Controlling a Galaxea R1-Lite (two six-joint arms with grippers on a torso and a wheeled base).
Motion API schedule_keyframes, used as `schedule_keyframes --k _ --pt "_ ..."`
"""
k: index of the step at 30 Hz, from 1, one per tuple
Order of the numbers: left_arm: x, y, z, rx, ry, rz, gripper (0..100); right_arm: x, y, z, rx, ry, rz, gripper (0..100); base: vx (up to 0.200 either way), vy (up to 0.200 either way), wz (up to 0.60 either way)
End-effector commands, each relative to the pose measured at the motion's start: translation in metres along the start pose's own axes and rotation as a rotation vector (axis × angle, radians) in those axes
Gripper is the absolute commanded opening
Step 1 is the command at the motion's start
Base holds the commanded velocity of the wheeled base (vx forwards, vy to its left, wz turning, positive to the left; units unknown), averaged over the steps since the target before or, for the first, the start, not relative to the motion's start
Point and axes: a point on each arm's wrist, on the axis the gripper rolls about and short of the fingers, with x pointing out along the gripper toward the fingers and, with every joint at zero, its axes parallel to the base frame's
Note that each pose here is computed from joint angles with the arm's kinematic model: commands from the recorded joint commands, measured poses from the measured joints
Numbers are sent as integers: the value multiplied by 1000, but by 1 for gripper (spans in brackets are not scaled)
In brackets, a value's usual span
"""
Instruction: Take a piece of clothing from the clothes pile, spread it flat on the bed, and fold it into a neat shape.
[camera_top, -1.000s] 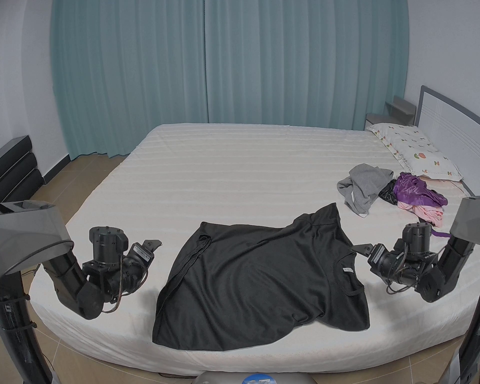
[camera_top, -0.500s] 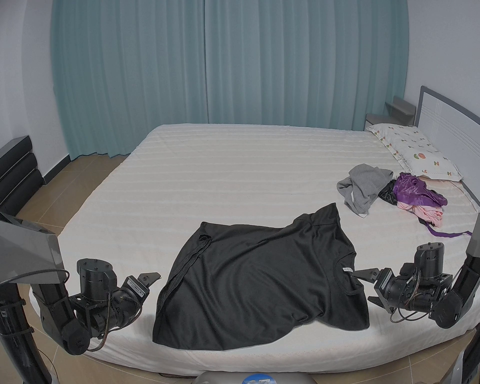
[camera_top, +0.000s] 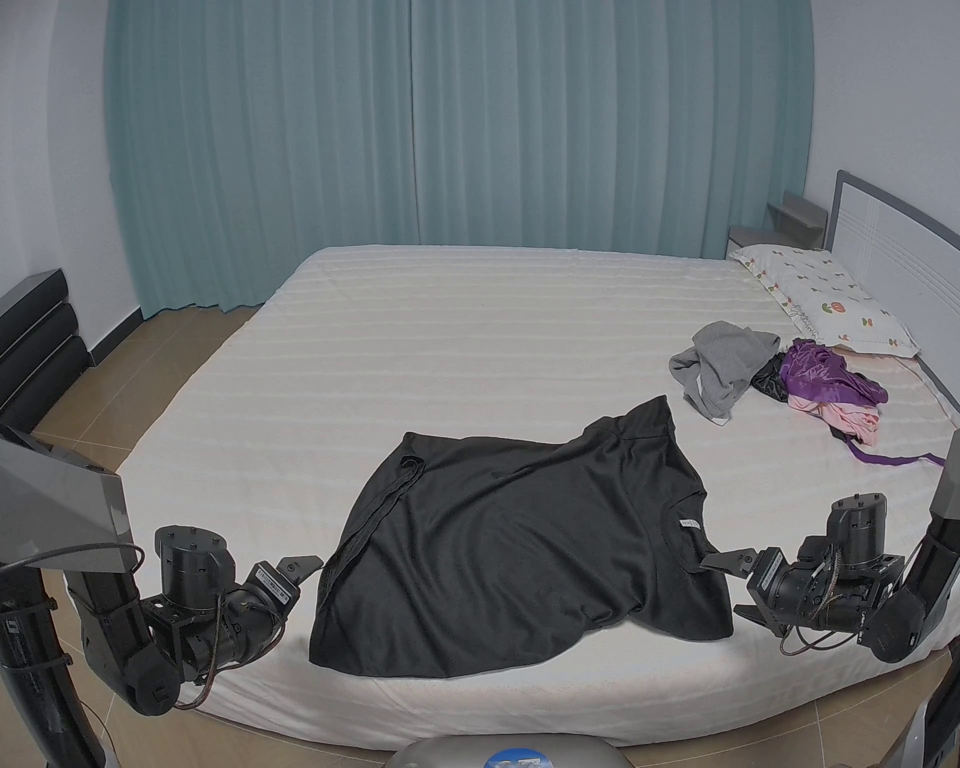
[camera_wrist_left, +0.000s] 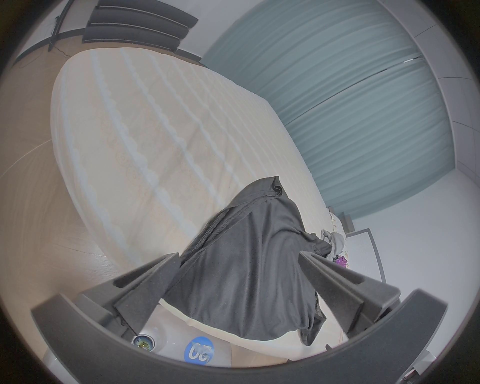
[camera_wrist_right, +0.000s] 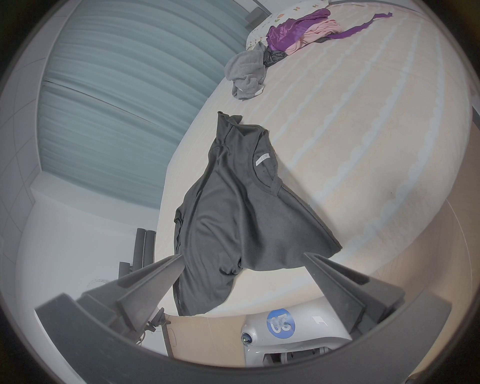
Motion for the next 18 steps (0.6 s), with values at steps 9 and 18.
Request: schedule_keyframes --k 9,18 --pt "0 -2 -7 1 23 -3 100 3 0 -5 -8 21 -5 100 0 -89 0" --pt "-1 -2 -9 21 21 1 100 3 0 -5 -8 21 -5 100 0 -111 0"
